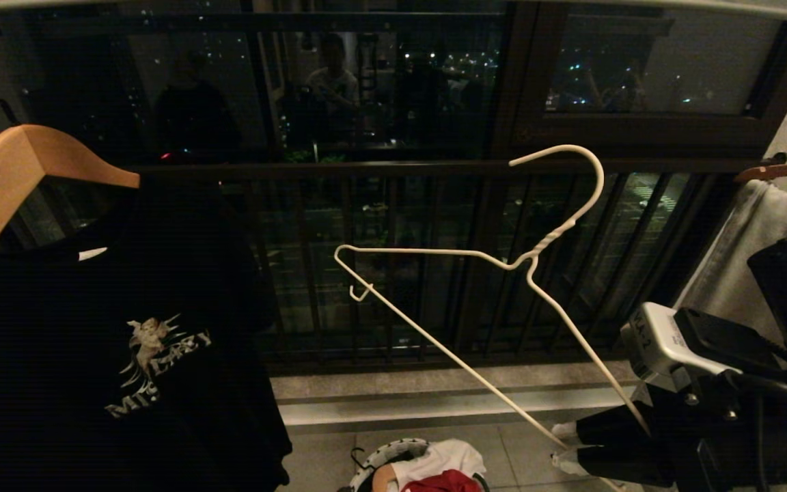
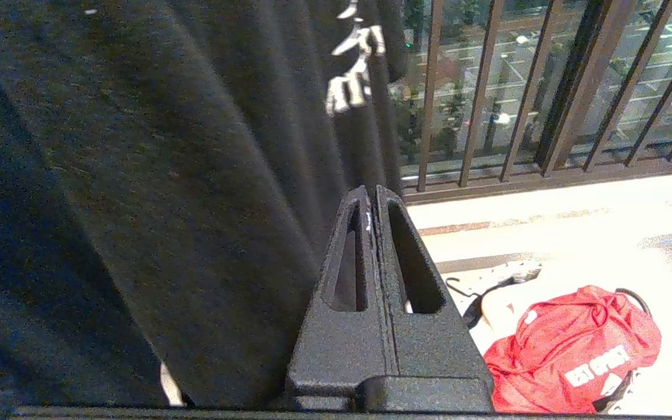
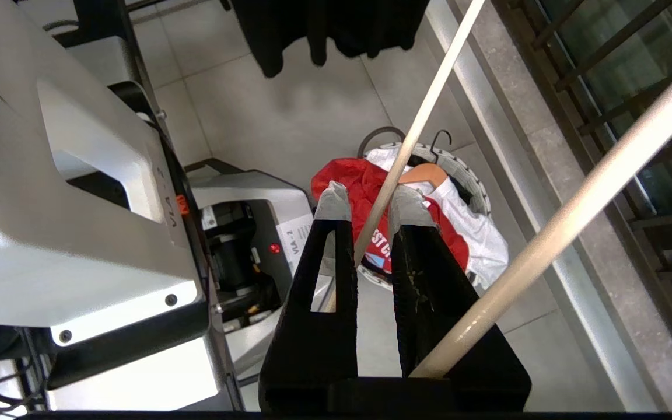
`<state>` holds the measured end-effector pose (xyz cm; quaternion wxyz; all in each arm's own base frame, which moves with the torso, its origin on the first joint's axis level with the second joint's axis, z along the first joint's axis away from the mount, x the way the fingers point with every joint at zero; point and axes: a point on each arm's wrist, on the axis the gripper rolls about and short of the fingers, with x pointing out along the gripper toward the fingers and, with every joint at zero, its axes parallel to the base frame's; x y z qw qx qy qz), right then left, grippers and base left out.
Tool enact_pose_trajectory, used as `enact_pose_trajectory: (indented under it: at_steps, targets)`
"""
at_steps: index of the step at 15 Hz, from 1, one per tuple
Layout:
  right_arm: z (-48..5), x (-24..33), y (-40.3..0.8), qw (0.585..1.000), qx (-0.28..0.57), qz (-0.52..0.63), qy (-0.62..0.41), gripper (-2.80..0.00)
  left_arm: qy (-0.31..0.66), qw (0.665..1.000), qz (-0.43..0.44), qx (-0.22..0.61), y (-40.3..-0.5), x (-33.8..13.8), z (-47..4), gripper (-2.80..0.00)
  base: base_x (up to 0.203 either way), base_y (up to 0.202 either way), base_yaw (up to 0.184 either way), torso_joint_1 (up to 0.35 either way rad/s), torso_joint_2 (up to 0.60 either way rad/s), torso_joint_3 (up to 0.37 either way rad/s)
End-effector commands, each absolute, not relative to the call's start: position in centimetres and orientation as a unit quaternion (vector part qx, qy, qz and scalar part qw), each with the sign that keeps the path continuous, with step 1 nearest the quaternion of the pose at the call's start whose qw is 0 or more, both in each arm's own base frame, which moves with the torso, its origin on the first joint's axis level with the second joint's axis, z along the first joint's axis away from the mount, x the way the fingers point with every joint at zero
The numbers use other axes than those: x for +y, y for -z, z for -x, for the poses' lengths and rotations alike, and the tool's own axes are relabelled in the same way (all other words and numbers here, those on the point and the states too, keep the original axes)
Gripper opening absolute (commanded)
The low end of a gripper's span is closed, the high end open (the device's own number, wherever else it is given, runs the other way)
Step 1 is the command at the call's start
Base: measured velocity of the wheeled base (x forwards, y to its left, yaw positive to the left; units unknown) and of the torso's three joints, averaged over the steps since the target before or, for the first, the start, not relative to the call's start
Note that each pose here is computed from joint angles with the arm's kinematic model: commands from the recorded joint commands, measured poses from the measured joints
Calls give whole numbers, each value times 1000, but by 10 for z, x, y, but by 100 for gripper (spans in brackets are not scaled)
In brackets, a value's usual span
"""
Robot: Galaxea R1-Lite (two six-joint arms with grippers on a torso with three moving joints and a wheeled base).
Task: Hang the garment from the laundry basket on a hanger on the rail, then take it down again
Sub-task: Pick up clothes from the basket
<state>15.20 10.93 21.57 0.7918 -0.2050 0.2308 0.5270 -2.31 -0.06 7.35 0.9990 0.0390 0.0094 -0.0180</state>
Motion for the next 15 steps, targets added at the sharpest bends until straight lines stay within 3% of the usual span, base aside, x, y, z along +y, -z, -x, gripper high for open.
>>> enact_pose_trajectory:
  at_steps: [1,6,15]
  targets:
    - [-152,109,-216,790,230,207,-529,-280,18,999,-39,10,-74,-1,23,-280,0,0,0,0,0,0]
    - [-152,107,-218,796,224,209,-522,-280,18,999,-39,10,-74,-1,23,-280,0,0,0,0,0,0]
    - [-148,100,-223,806,211,208,-512,-280,18,999,-39,10,-74,-1,23,-280,0,0,0,-141,304,161]
